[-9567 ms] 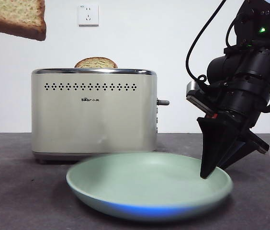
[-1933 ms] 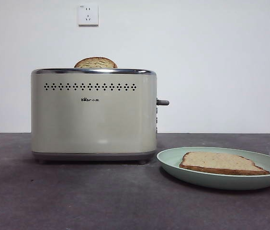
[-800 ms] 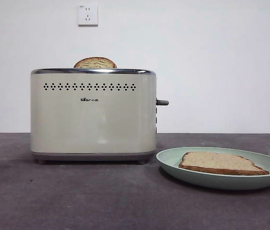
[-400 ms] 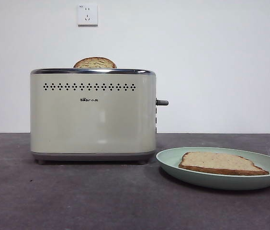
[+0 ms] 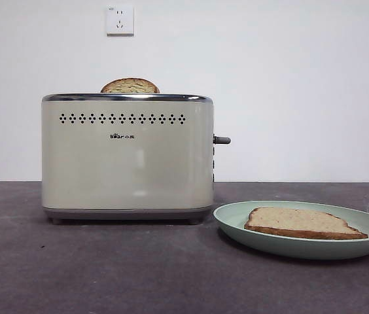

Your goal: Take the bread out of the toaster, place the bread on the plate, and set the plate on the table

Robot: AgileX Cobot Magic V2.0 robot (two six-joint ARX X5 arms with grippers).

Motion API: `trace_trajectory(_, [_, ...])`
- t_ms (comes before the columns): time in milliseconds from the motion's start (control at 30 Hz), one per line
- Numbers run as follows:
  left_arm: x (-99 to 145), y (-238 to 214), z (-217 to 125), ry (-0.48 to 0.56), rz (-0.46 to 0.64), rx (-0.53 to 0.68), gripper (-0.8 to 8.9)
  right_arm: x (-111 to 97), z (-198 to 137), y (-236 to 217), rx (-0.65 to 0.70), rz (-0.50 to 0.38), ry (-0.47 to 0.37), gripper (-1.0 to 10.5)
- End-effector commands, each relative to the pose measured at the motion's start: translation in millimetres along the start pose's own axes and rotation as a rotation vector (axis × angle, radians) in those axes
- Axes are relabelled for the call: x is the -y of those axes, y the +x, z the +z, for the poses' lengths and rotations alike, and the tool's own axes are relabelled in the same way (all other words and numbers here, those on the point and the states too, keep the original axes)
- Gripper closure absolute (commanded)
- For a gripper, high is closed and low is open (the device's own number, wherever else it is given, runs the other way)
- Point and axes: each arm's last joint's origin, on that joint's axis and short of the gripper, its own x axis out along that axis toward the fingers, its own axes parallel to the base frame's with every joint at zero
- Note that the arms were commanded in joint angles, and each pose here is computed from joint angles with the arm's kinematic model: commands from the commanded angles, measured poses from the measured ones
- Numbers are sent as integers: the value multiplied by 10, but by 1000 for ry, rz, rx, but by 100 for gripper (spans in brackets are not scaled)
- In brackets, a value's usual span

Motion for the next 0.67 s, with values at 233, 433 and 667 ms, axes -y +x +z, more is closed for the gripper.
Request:
trace_trajectory(233, [1, 6, -104, -29, 0, -77, 818, 1, -1, 2, 3, -2, -15, 946])
trace_trajectory(433, [0, 6, -104, -29, 3, -77, 818, 1, -1, 3, 3, -2, -15, 946])
trace_trajectory(667, [0, 6, -104, -28, 3, -77, 818, 0, -1, 2, 3, -2, -15, 946])
